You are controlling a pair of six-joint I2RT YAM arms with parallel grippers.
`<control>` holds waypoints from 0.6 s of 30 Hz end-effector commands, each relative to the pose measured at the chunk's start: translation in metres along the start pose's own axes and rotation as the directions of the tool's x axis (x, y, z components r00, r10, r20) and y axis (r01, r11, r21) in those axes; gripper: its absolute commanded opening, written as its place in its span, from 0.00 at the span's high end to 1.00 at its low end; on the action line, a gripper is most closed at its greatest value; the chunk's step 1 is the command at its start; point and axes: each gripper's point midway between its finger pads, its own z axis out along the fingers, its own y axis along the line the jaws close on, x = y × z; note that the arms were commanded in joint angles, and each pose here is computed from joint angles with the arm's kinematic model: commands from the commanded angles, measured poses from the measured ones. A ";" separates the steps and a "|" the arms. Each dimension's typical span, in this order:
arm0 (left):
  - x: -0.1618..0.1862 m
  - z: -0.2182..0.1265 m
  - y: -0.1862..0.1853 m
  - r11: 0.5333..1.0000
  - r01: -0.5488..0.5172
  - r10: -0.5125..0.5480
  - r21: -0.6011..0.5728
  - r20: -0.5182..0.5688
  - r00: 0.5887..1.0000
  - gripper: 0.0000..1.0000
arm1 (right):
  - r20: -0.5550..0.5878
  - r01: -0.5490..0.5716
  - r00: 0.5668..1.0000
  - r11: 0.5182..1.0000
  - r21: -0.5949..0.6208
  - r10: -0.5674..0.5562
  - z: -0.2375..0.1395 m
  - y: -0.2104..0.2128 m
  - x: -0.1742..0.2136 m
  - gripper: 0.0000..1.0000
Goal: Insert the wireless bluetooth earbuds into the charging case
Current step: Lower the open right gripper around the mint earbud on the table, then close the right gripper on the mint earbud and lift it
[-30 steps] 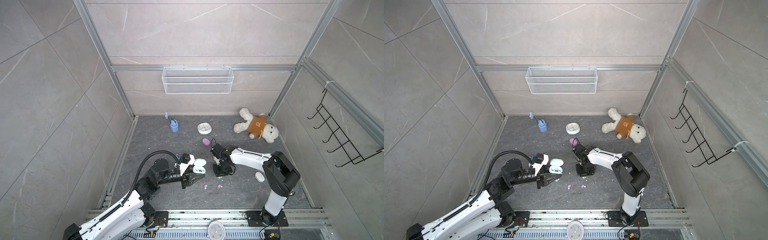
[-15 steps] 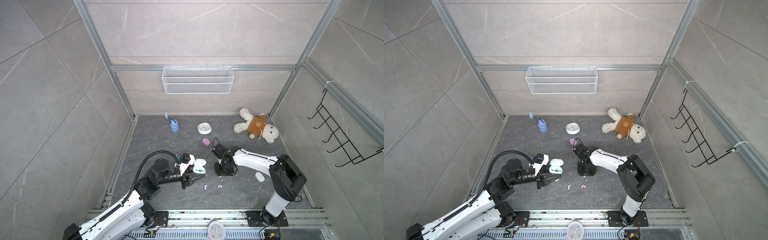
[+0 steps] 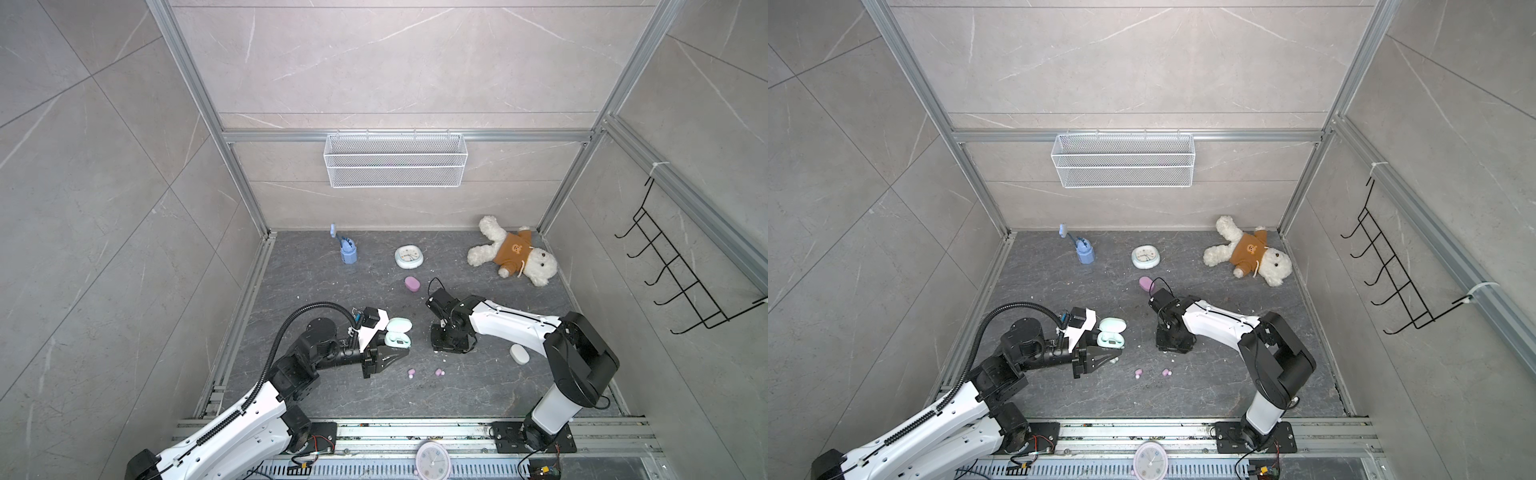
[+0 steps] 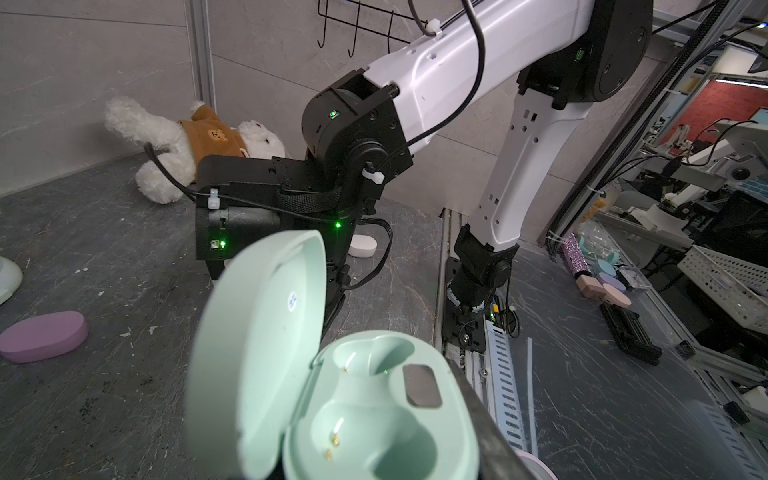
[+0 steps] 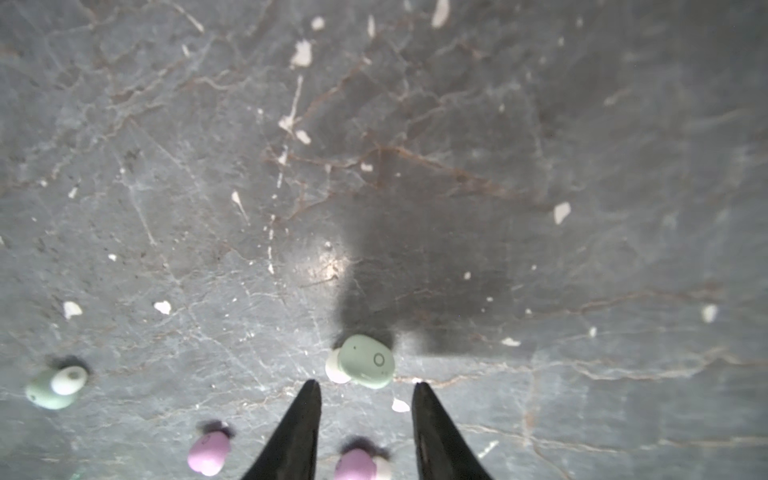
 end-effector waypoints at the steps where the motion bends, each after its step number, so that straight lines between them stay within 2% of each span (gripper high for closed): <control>1: -0.016 -0.002 -0.006 0.999 -0.035 0.035 0.011 0.040 0.999 0.82 | 0.016 -0.086 0.996 0.993 -0.087 0.087 -0.004 0.012 -0.001 0.57; 7: -0.016 -0.003 -0.006 0.999 -0.035 0.034 0.011 0.043 0.998 0.82 | -0.001 -0.140 0.990 0.983 -0.117 0.141 0.003 0.015 0.002 0.50; 18: -0.016 -0.004 -0.006 0.999 -0.036 0.036 0.005 0.044 0.998 0.82 | 0.005 -0.123 0.992 0.988 -0.090 0.123 0.012 0.017 -0.011 0.45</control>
